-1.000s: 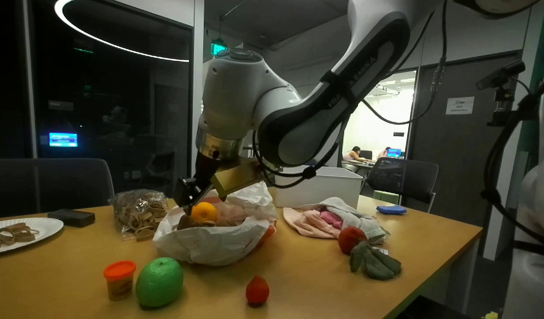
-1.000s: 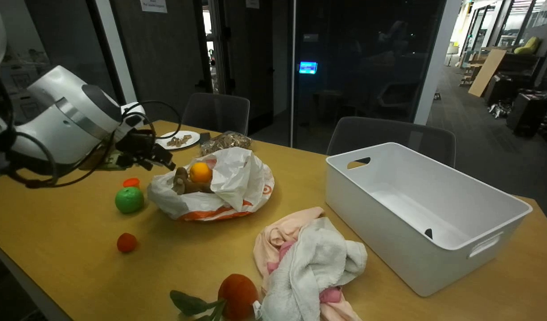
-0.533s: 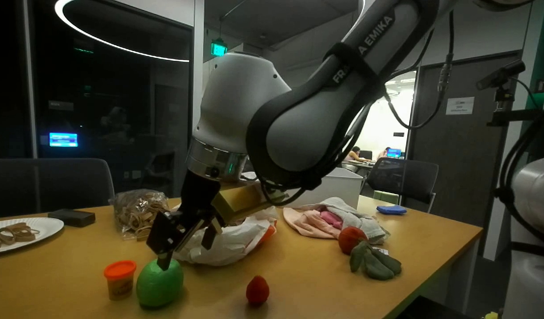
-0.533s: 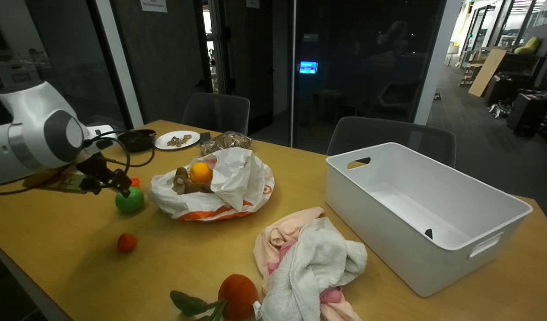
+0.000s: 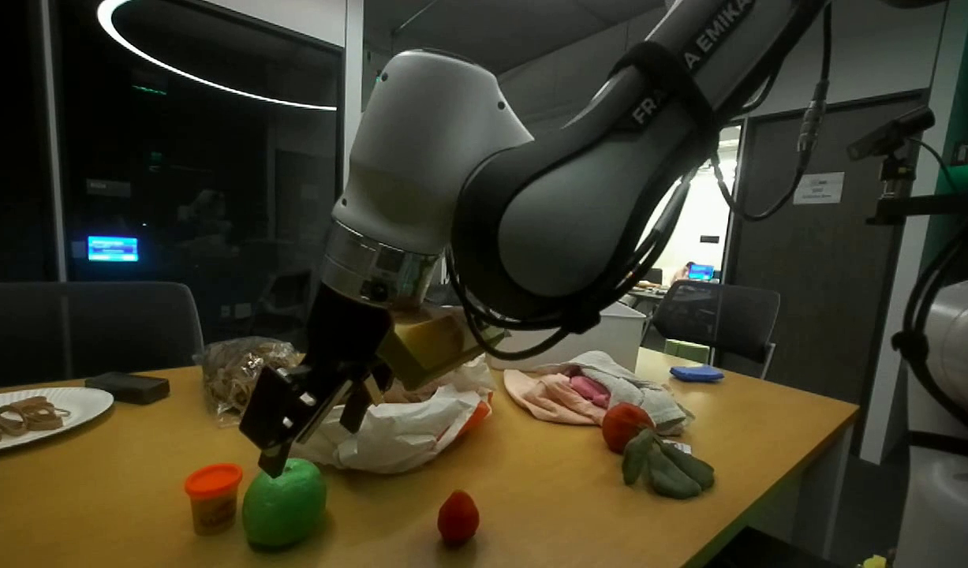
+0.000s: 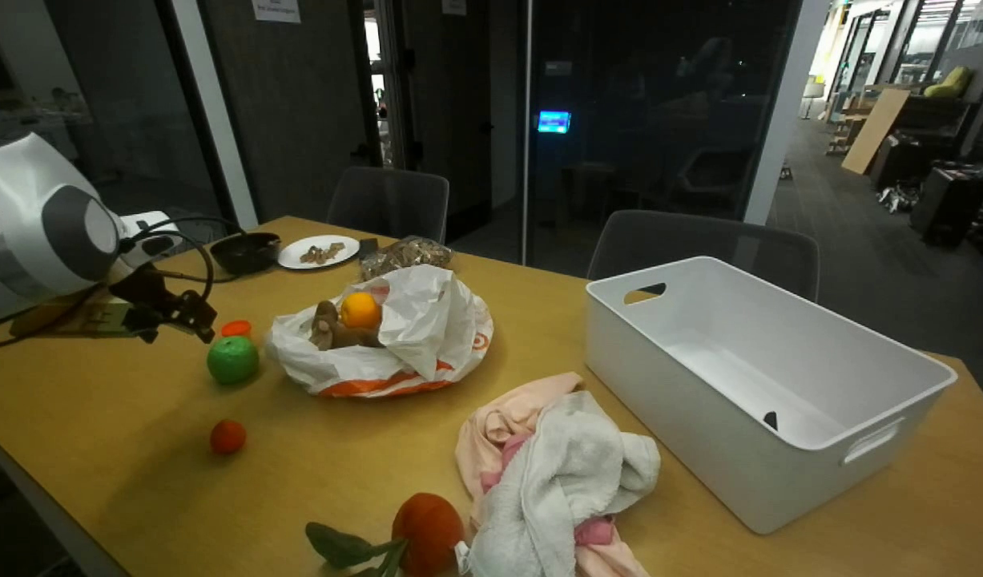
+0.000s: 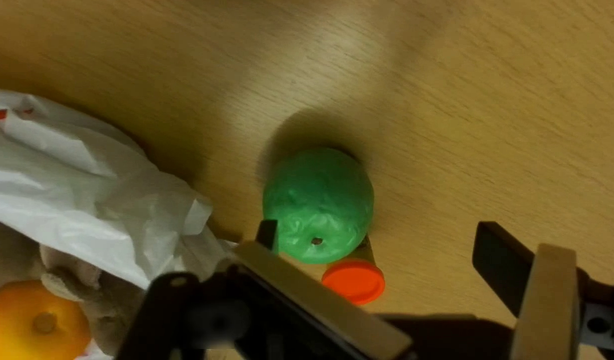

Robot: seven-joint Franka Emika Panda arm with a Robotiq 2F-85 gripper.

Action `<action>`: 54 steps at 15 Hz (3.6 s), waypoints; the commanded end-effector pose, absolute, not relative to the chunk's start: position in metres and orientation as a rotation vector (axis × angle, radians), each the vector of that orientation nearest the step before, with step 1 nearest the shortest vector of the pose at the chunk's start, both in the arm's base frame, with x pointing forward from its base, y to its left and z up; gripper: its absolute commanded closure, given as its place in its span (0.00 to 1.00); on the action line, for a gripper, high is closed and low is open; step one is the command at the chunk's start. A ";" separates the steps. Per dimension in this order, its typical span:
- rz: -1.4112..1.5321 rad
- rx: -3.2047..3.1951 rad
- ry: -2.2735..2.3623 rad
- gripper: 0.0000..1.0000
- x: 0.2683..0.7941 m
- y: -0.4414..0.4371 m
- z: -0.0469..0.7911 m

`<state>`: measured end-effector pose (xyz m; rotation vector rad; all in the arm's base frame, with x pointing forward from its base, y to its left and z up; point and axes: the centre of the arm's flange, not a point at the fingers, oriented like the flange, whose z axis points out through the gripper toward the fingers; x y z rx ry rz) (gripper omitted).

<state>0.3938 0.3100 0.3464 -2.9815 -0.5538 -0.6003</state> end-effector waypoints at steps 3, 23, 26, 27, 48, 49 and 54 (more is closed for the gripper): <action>-0.679 -2.993 -0.633 0.00 0.397 0.326 0.326; -0.736 -3.031 -0.669 0.00 0.449 0.343 0.275; -0.717 -3.044 -0.648 0.25 0.458 0.342 0.263; -0.701 -3.043 -0.655 0.27 0.459 0.341 0.260; -1.364 -3.392 -0.170 0.42 0.537 0.211 0.359; -1.355 -3.424 -0.178 0.42 0.537 0.207 0.354; -1.263 -3.535 -0.209 0.42 0.544 0.195 0.315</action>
